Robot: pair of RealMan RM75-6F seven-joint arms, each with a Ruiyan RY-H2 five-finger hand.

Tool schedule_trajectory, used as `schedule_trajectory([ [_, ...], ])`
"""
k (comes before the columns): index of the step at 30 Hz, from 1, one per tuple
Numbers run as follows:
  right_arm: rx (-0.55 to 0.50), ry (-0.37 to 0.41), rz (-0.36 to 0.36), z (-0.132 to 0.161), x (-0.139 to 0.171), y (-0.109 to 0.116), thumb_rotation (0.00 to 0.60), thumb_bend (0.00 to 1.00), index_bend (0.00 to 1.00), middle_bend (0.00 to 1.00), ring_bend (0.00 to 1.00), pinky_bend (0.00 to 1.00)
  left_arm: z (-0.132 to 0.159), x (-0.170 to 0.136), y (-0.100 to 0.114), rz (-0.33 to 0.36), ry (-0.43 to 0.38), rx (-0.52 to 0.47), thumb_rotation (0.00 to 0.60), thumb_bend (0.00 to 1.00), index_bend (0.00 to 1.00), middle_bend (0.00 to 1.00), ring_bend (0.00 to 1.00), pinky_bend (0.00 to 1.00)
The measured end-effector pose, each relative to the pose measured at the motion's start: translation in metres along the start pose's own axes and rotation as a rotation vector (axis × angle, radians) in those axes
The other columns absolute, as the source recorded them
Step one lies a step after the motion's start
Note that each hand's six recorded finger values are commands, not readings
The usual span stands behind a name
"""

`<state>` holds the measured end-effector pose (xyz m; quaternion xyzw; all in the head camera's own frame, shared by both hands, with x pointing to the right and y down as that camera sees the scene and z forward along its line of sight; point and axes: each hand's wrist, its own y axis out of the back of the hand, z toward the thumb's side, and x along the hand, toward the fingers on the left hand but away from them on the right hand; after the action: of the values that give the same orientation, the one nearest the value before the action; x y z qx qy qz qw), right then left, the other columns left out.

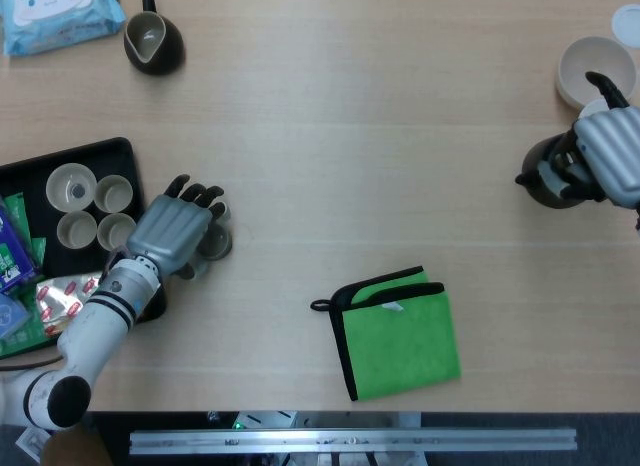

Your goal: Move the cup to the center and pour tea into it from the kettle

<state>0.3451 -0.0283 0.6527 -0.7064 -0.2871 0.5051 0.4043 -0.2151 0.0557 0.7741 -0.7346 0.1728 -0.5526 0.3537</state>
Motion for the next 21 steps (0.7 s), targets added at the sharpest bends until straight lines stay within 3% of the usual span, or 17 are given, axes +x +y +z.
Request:
schedule_trajectory([
  [21,-0.010,0.002,0.004,-0.0017,0.0013,-0.0009,0.506,0.41,1.00,0.95,0.91,0.01,-0.0035,0.0091,-0.0080,-0.005,0.016,0.005,0.600,0.28,0.34,0.15,0.11,0.02],
])
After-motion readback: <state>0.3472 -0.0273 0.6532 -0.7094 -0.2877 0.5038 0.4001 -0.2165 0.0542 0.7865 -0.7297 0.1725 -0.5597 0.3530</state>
